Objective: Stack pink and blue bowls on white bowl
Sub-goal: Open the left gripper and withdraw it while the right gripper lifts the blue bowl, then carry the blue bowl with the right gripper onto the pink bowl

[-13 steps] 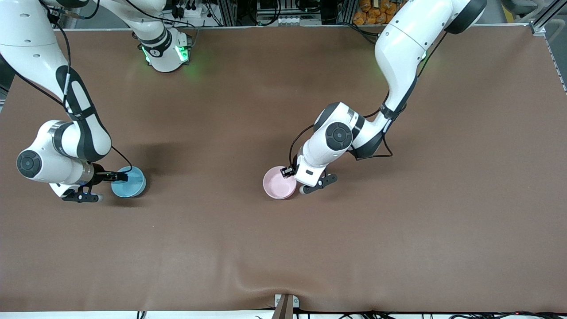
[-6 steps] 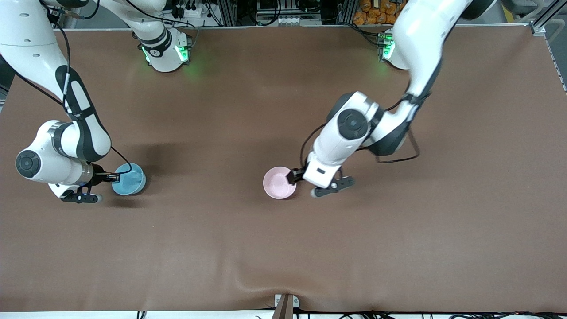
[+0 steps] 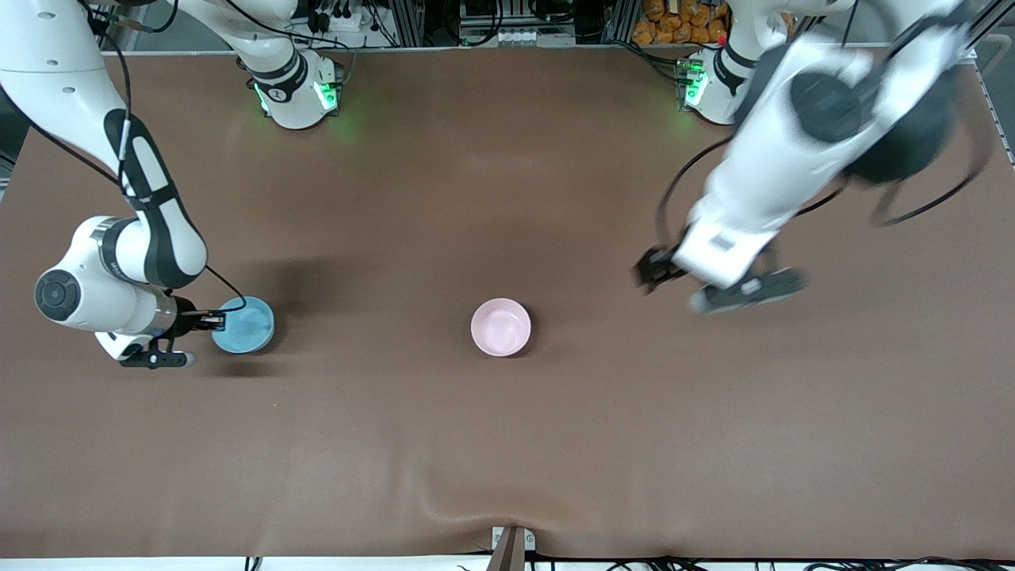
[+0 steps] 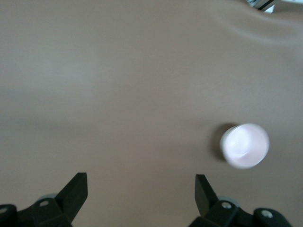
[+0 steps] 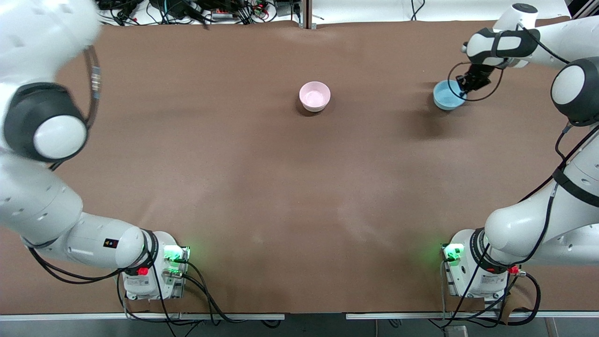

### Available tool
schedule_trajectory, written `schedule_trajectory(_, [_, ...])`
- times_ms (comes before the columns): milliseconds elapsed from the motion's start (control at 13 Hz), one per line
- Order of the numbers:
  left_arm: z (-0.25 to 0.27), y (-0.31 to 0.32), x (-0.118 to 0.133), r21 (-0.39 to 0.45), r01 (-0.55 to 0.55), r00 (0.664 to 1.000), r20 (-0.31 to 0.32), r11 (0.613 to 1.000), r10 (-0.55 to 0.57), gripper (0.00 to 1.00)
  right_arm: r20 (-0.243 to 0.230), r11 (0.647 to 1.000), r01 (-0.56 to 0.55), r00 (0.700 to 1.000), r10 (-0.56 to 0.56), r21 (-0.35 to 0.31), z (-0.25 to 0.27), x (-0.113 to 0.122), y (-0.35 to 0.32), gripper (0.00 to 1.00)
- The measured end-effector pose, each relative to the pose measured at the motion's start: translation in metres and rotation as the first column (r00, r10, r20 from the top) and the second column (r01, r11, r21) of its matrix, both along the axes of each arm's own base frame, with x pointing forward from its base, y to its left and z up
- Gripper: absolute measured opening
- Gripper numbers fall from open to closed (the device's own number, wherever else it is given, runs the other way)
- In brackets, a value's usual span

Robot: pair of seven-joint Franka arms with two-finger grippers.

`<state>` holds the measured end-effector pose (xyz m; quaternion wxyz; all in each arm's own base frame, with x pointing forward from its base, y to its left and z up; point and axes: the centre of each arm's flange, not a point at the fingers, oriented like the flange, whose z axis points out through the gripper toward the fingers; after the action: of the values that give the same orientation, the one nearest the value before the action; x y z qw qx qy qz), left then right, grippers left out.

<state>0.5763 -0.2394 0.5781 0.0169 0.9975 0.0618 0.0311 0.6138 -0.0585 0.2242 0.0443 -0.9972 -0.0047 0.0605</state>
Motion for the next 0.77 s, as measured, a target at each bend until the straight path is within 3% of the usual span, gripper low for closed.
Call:
schedule_trajectory(154, [0.047,0.053,-0.019,0.036,0.074,0.997,0.000,0.997,-0.074,1.00,0.002,0.996,0.014,1.000,-0.014,0.093,0.006,0.004,0.042,0.03])
schedule_trajectory(462, [0.075,0.154,-0.032,0.045,0.048,0.998,-0.030,0.998,-0.047,1.00,-0.018,0.964,0.038,0.999,-0.035,0.262,0.006,0.000,0.151,0.03])
schedule_trajectory(769, [0.096,0.187,-0.050,0.052,0.038,0.999,-0.012,0.998,-0.037,1.00,-0.021,0.951,0.109,0.994,-0.107,0.290,0.033,0.007,0.224,0.03])
